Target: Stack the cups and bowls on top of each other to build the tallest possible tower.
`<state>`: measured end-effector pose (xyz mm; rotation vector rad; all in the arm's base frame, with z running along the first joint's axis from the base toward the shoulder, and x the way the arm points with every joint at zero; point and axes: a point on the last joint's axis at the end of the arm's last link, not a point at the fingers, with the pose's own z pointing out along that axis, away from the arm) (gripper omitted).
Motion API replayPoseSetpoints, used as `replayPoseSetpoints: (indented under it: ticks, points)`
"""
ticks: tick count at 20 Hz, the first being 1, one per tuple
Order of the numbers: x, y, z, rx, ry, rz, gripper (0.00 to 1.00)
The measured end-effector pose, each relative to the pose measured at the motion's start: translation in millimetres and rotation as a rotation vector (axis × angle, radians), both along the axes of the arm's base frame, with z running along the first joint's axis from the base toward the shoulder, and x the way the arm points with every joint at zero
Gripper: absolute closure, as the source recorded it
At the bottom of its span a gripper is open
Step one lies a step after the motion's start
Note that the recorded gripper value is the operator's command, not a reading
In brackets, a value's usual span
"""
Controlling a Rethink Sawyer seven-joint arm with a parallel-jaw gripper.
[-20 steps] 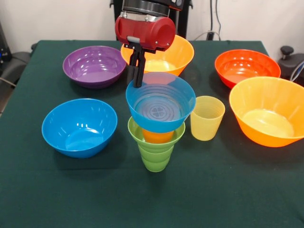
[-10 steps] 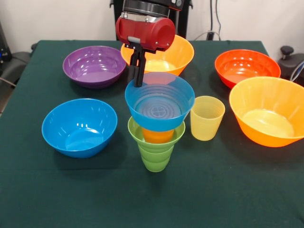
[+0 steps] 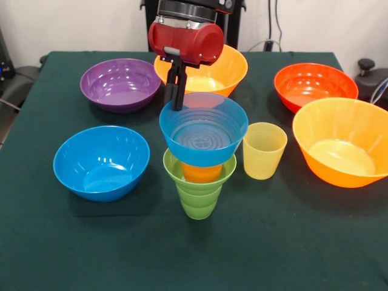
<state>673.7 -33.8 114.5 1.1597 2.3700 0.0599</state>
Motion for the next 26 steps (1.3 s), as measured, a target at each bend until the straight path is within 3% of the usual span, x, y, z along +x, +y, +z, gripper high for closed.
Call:
replayPoseSetpoints:
  ticks: [11,12,26]
  points:
    - [-1.4,-0.8,0.1,-0.005,0.002,-0.001,1.00]
    - [-2.2,-1.3,0.1,-0.008,0.003,-0.001,0.00]
    - [-6.2,-1.6,-0.9,-0.008,0.010,-0.003,0.00]
